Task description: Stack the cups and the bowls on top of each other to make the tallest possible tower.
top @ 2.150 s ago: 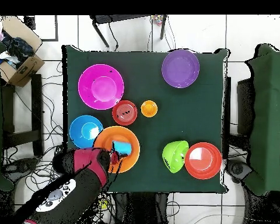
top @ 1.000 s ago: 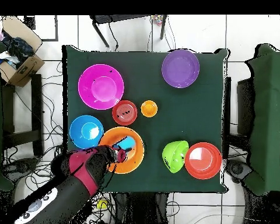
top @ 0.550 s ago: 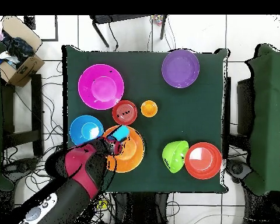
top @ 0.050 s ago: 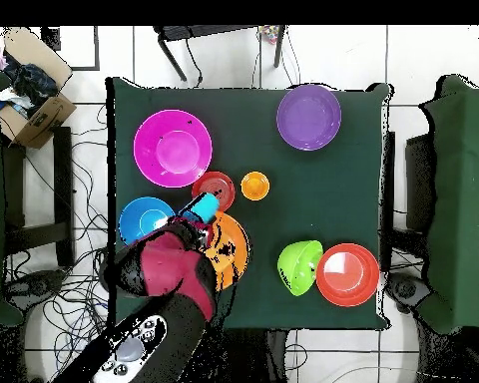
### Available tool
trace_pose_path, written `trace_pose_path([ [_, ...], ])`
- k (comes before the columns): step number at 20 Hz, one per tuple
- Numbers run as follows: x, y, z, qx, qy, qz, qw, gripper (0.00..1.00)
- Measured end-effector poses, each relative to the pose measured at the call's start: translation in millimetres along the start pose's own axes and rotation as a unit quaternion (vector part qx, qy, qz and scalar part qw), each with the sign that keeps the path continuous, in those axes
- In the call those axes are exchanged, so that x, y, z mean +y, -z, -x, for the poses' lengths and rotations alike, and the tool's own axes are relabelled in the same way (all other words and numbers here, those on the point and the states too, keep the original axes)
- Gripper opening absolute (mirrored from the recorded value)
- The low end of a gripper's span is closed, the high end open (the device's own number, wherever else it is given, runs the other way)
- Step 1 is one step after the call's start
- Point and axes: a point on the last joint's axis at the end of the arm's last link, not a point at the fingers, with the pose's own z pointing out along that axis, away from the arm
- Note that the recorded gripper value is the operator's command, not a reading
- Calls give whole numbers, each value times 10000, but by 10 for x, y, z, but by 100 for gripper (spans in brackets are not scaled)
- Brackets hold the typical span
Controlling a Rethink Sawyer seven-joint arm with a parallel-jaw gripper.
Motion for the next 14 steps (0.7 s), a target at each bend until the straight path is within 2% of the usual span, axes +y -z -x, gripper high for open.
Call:
trace_pose_path([
  [3, -111, -123, 28, -415, 147, 223, 9988, 0],
  [4, -135, -153, 22, -703, 275, 356, 9965, 0],
  [5, -159, -183, 16, -990, 402, 488, 9931, 0],
  [6, -184, -214, 10, -1275, 528, 619, 9885, 0],
  [7, -181, -218, -5, -1410, 607, 721, 9855, 0],
  [9, -165, -214, -60, -1636, 769, 977, 9787, 0],
  [13, -136, -157, -191, -1619, 930, 1326, 9734, 0],
  [14, -130, -143, -205, -1592, 938, 1360, 9733, 0],
])
